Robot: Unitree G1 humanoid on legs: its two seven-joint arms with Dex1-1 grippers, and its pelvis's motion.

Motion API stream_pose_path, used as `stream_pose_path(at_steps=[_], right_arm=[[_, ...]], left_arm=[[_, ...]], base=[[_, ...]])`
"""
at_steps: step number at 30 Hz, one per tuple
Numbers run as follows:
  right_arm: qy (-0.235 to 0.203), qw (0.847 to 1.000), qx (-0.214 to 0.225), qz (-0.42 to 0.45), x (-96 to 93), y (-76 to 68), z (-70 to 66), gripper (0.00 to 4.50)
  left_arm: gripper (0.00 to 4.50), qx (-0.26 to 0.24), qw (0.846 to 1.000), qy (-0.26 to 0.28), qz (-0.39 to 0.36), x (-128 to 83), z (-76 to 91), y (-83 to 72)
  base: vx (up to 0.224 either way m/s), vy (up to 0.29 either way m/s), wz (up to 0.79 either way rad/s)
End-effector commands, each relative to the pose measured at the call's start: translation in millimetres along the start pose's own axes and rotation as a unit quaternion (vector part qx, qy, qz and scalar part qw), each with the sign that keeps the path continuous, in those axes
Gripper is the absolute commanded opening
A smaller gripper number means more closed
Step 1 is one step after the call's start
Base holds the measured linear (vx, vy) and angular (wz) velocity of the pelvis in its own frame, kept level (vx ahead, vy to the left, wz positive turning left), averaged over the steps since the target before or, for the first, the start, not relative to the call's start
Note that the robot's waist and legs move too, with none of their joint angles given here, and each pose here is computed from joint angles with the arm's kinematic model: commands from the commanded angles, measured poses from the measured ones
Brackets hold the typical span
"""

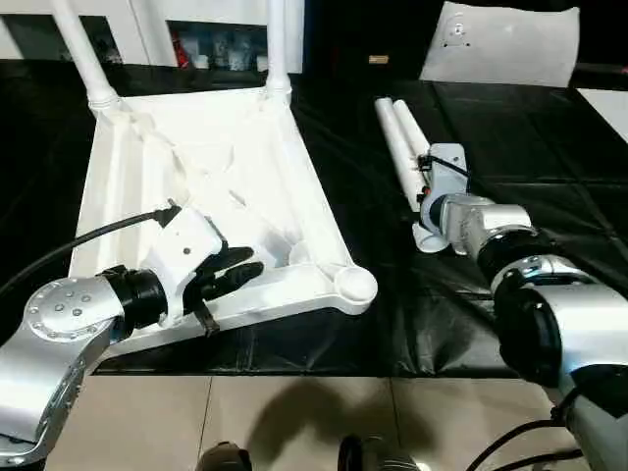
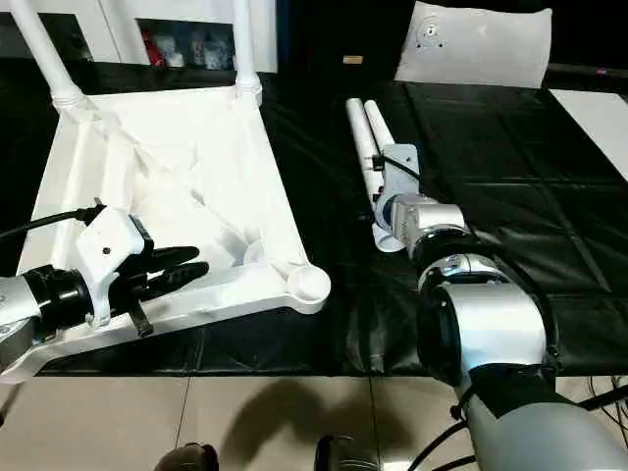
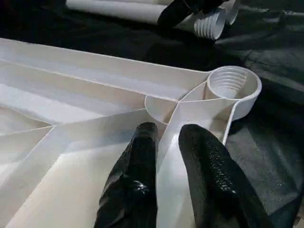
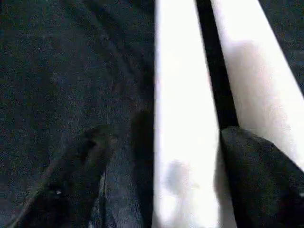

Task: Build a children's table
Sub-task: Pick table leg

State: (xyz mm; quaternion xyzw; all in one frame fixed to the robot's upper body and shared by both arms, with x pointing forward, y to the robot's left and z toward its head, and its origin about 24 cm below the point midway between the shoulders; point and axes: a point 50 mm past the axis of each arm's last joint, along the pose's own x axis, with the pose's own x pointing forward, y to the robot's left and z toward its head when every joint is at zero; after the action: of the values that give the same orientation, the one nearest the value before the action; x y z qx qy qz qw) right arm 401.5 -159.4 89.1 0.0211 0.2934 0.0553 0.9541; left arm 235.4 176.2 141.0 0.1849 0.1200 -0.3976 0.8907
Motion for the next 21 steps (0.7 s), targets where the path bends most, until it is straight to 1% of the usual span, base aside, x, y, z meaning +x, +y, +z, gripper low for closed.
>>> stream_pose_path(at_steps=[1, 3, 4, 5, 6, 8, 10, 11, 12, 16, 19, 21], right_arm=[[0.050, 0.999, 0.012, -0.003, 0.5, -5.3, -16.5, 3.69], [0.066, 0.997, 0.029, 0.003, -0.1, -5.3, -19.4, 3.50], [0.070, 0.997, 0.033, 0.003, -0.4, -5.6, -20.0, 3.50], [0.075, 0.996, 0.038, 0.002, -0.9, -6.9, -20.7, 3.36], [0.078, 0.996, 0.039, 0.000, -1.2, -7.8, -21.0, 3.36], [0.084, 0.996, 0.038, 0.003, -2.0, -8.9, -21.1, 3.07], [0.084, 0.996, 0.038, 0.003, -2.7, -10.4, -19.8, 2.98], [0.085, 0.996, 0.036, 0.002, -3.3, -11.5, -18.7, 2.79], [0.087, 0.996, 0.036, -0.001, -3.8, -12.5, -18.2, 2.79], [0.088, 0.995, 0.034, -0.001, -4.9, -14.3, -16.3, 2.42], [0.090, 0.996, 0.023, 0.003, -5.3, -14.2, -15.4, 2.17], [0.089, 0.996, 0.008, 0.005, -5.2, -14.1, -15.0, 2.03]], left_arm=[[1.01, 0.010, 1.000, -0.005, 0.000, -0.8, 6.3, -0.3], [1.01, 0.012, 1.000, -0.006, 0.001, 0.0, 7.0, -0.2], [1.01, 0.012, 1.000, -0.006, 0.001, 0.4, 7.3, -0.2], [1.01, 0.012, 1.000, -0.006, 0.000, 0.9, 7.7, -0.4], [1.01, 0.011, 1.000, -0.005, 0.000, 1.2, 7.9, -0.6], [1.01, 0.010, 1.000, -0.006, -0.003, 1.7, 8.6, -1.2], [1.01, 0.010, 1.000, -0.007, -0.005, 2.5, 9.0, -1.5], [1.01, 0.011, 1.000, -0.008, -0.005, 2.9, 9.4, -1.4], [1.01, 0.012, 1.000, -0.008, -0.004, 3.3, 9.7, -1.1], [1.01, 0.012, 1.000, -0.010, 0.001, 4.9, 9.7, -0.4], [1.01, 0.011, 1.000, -0.013, 0.000, 6.3, 9.0, -2.2], [1.01, 0.011, 1.000, -0.016, 0.003, 7.4, 9.0, -2.7]], base=[[0.000, 0.000, 0.00], [0.000, 0.000, 0.00], [0.000, 0.000, 0.00], [0.000, 0.000, 0.00], [0.000, 0.000, 0.00], [0.000, 0.000, 0.00], [0.000, 0.000, 0.00], [0.000, 0.000, 0.00], [0.000, 0.000, 0.00], [0.000, 0.000, 0.00], [0.000, 0.000, 0.00], [0.000, 0.000, 0.00]])
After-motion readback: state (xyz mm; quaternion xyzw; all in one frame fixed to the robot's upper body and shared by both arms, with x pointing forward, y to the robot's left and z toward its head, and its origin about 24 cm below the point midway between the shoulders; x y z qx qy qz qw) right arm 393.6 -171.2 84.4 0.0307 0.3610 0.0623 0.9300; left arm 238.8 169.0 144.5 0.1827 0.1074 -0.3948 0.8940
